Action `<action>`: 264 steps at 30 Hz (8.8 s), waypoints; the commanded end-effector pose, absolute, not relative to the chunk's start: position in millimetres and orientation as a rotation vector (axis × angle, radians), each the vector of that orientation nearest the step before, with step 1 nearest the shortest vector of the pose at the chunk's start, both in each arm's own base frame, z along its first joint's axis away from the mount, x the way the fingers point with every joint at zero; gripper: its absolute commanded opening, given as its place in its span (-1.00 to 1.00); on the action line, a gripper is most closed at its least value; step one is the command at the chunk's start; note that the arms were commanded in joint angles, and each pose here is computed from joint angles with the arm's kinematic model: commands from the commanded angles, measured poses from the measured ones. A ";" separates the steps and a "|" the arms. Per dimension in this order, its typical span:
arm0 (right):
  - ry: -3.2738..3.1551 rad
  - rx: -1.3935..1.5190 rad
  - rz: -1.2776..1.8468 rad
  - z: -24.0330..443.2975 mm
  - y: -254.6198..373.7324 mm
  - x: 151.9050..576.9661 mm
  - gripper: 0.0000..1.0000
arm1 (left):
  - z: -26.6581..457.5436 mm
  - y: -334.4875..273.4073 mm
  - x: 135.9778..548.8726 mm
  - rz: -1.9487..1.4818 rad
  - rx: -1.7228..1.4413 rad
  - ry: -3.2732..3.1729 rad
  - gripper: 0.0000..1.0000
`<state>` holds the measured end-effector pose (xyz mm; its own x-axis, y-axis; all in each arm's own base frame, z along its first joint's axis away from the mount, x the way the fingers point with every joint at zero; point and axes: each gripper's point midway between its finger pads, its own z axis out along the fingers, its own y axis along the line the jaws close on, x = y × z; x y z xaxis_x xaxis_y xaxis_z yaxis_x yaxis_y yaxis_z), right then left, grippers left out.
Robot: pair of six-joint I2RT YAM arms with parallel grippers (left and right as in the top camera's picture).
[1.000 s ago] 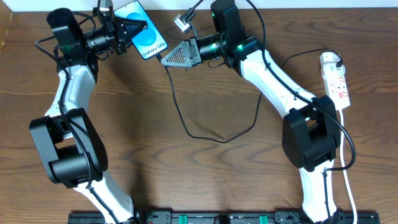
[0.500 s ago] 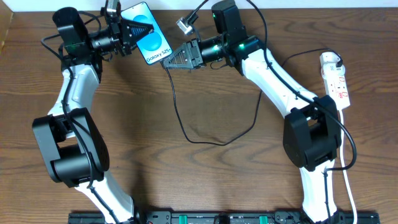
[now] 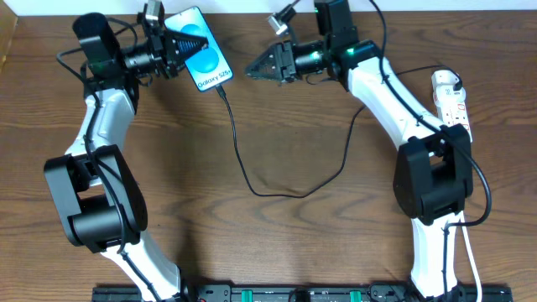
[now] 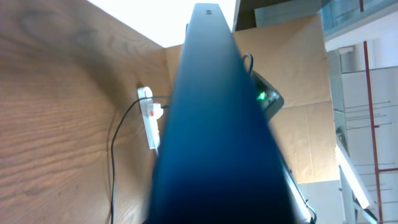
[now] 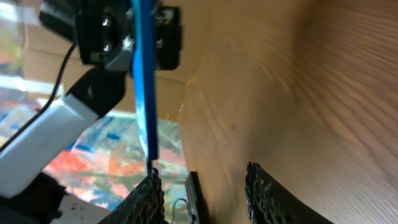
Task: Plug charger to phone and switch on socket
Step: 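Open the right gripper and pull it back from the plugged phone, then lower the phone with the left gripper and lay it flat on the table, then open the left gripper and lift it away from the phone, then move the right gripper over the power strip's orange switch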
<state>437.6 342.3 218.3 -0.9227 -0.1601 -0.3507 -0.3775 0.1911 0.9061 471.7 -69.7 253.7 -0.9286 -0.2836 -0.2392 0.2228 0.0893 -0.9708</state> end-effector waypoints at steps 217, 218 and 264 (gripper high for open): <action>2.588 -0.405 1.238 155.5 285.2 449.7 -0.09 | 16.8 -4.3 345.0 -0.340 -0.860 3.030 0.60; 2.588 -0.401 1.236 155.5 283.2 450.6 -0.10 | 26.5 -4.0 347.8 -0.346 -0.846 3.002 0.60; 2.411 0.813 0.629 129.6 -160.6 438.6 -0.98 | 222.5 -2.5 362.7 -0.422 -0.582 2.407 0.61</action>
<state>443.5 -157.8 146.3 -0.7182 0.5935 -0.3633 0.3569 0.7623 0.5400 362.3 -6.0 219.7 -0.7186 -0.5043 -0.4788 -0.3027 0.8467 -0.4376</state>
